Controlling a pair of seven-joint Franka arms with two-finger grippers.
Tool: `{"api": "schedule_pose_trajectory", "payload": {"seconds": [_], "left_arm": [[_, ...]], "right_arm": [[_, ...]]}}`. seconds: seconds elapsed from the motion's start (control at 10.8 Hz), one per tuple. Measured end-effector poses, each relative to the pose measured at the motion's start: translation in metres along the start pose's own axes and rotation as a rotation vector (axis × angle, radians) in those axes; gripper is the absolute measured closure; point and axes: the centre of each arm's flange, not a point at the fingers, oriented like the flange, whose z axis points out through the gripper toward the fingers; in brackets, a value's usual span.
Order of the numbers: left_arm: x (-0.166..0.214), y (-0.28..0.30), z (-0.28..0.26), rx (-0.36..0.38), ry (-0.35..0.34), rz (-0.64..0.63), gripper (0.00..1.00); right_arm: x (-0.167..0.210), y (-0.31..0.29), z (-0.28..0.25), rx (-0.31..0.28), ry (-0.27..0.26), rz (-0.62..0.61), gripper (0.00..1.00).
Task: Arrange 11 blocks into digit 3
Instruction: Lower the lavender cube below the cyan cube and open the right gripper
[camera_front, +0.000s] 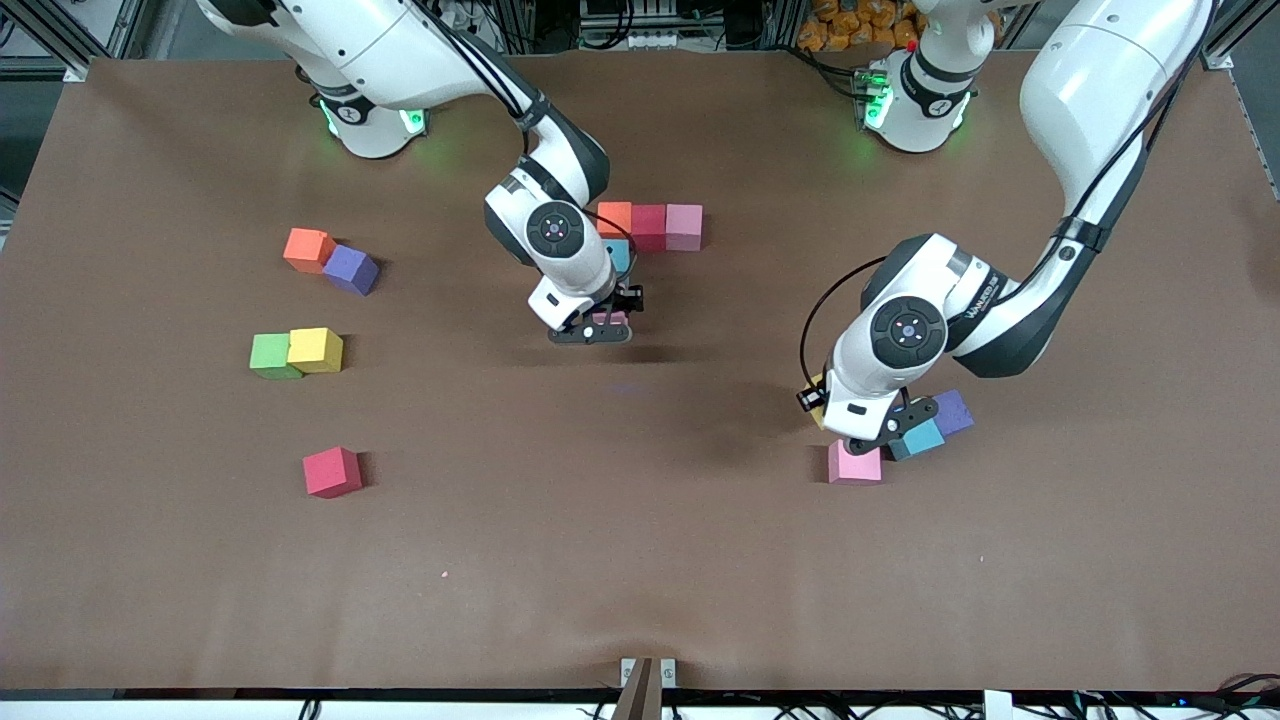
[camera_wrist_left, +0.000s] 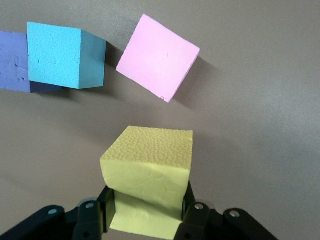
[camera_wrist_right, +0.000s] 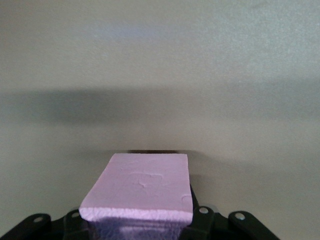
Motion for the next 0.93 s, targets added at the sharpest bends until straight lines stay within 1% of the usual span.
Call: {"api": "schedule_pose_trajectory", "payload": {"seconds": [0.93], "left_arm": [[0.0,0.0,0.0003,0.001,-0.001,0.0,0.46]], "right_arm": [[-0.007,0.0072,0.0109,-0.014,-0.018,0.014,0.41]]}}
